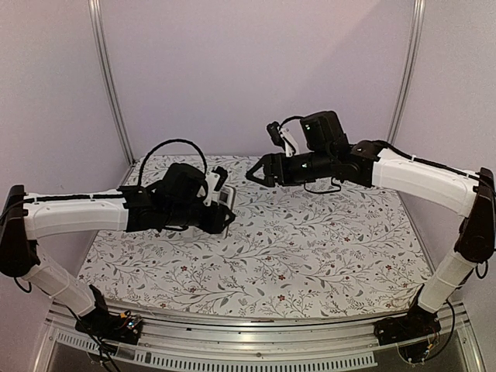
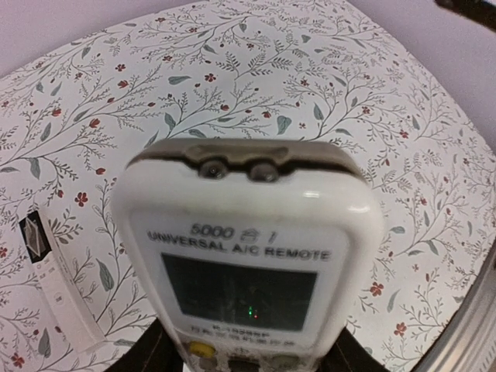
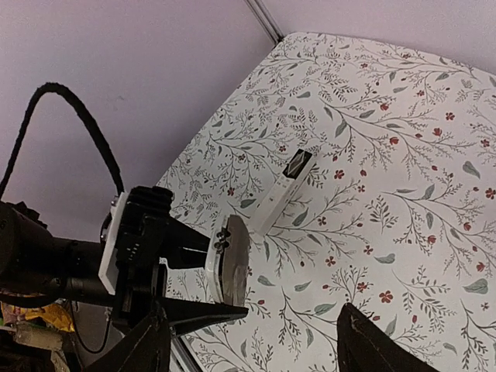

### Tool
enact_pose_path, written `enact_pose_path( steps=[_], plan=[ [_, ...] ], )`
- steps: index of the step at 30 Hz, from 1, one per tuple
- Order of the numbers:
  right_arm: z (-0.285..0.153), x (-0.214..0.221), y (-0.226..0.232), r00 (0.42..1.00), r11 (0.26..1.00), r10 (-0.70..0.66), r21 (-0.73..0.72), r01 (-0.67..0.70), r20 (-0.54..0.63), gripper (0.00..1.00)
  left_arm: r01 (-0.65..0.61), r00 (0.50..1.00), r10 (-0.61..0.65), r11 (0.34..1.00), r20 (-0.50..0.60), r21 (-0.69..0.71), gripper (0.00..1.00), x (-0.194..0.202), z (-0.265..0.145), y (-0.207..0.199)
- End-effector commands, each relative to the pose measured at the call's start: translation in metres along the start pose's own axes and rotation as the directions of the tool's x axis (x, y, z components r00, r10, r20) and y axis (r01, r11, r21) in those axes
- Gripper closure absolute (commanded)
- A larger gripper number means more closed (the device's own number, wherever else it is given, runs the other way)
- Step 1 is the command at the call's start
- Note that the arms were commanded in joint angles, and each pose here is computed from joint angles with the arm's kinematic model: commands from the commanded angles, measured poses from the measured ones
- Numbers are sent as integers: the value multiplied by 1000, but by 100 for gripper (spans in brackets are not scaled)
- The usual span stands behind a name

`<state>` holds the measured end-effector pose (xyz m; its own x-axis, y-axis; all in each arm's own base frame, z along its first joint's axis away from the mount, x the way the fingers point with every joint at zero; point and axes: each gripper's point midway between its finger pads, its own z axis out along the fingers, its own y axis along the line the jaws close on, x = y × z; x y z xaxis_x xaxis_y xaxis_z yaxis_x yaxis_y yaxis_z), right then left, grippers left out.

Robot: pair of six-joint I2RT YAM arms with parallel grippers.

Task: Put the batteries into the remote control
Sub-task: Adjust the remote control.

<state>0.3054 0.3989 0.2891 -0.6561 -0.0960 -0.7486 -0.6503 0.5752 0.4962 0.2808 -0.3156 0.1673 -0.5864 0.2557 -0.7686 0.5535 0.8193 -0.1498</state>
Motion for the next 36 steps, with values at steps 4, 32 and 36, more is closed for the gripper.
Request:
enact_pose_path(
  steps=[4,32,36],
  plan=[
    [41,25,20,993,987,94,-124,-102,-67,28,-10,1000,10,1000,10,-8,100,-3,2,-4],
    [96,49,8,971,978,177,-83,-191,-158,88,-55,998,55,997,4,-49,100,-6,2,-3],
    [91,43,7,972,976,180,-94,-195,-153,52,-60,998,60,997,-9,-55,100,-1,4,-1]
  ],
)
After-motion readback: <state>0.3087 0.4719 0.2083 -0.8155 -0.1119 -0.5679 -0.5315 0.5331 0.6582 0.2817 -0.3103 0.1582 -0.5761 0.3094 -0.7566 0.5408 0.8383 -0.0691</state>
